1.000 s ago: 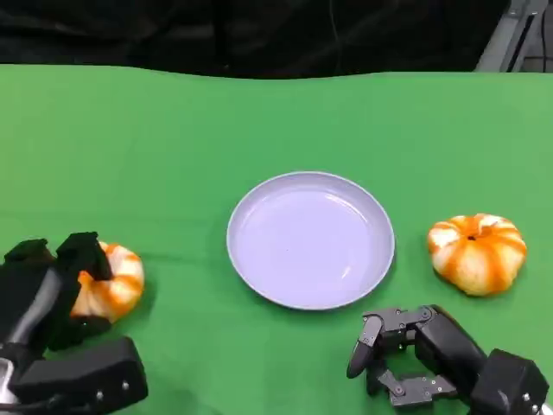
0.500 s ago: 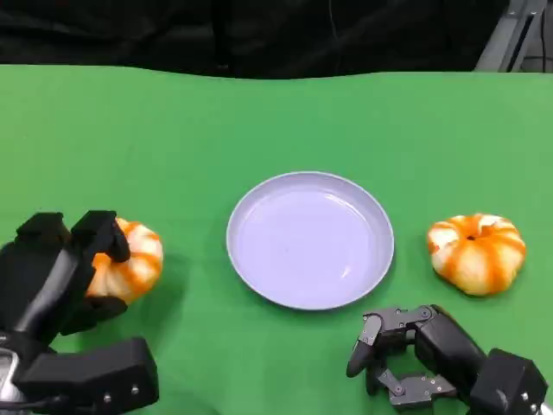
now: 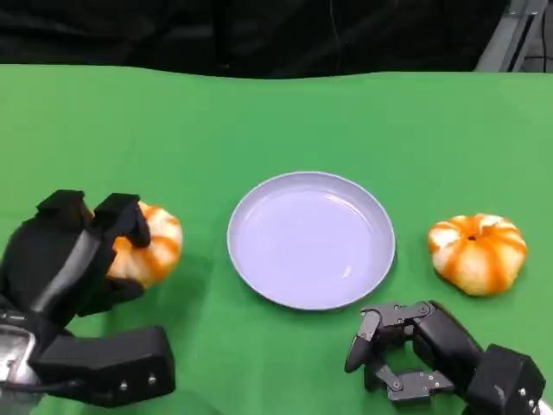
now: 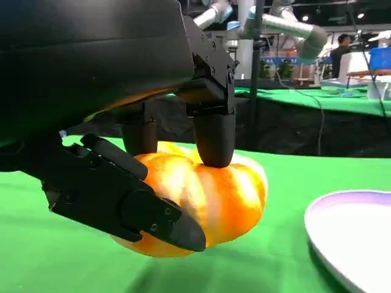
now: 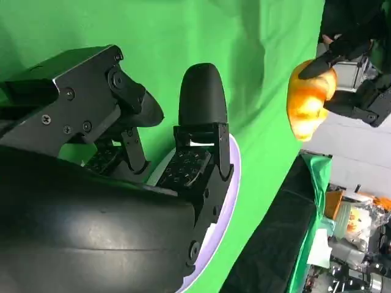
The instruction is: Grasp the bread from the table and place it into the plate.
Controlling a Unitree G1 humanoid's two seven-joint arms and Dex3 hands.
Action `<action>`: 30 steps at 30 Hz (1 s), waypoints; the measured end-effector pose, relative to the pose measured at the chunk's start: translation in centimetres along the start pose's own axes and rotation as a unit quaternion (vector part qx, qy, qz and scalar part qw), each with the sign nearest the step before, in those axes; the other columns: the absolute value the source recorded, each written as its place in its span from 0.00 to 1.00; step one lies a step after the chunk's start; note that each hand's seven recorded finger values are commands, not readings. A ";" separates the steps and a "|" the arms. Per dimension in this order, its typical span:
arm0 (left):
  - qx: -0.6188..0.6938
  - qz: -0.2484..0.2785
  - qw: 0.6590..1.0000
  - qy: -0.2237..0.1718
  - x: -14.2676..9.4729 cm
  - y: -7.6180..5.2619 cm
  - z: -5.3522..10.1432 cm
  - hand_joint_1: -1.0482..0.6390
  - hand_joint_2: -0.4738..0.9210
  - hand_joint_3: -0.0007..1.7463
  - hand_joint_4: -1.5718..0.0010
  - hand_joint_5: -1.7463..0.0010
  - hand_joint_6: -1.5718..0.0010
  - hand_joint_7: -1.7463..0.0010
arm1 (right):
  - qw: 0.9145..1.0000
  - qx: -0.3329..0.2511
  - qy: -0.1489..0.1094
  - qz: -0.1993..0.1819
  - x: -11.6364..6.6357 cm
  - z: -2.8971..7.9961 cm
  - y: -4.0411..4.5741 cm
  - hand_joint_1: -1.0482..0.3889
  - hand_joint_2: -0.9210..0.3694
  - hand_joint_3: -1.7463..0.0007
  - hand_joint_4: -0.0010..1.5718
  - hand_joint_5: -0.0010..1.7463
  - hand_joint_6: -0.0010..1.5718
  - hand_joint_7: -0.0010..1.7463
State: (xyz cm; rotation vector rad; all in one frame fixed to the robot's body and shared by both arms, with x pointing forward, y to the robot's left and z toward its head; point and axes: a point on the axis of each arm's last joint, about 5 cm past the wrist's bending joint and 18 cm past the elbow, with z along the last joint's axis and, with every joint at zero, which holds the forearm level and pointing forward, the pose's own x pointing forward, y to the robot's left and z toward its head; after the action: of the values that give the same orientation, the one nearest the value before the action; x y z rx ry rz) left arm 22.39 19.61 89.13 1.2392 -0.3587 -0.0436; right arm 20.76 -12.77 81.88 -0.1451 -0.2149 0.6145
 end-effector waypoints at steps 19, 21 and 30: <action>0.002 0.028 0.998 -0.059 2.1 0.1 1.7 0.57 0.91 0.00 0.64 0.00 0.70 0.02 | 1.000 0.001 0.002 -0.001 0.0 0.0 0.00 0.87 0.27 0.38 0.62 0.80 0.61 0.62; 0.001 0.030 0.998 -0.064 2.2 0.2 1.8 0.57 0.91 0.00 0.64 0.00 0.70 0.02 | 1.000 0.001 0.002 -0.001 0.1 0.0 -0.02 0.87 0.27 0.38 0.62 0.80 0.61 0.62; -0.001 0.044 0.996 -0.082 2.7 0.4 2.6 0.57 0.91 0.00 0.63 0.00 0.71 0.00 | 1.000 0.001 0.002 0.000 0.2 0.0 -0.07 0.86 0.27 0.38 0.63 0.79 0.61 0.62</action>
State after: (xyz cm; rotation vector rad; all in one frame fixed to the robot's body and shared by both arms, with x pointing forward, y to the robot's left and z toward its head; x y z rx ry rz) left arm 24.06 16.74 90.91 1.2206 -0.5567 -0.0700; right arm 20.93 -12.73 81.89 -0.1445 -0.2099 0.6134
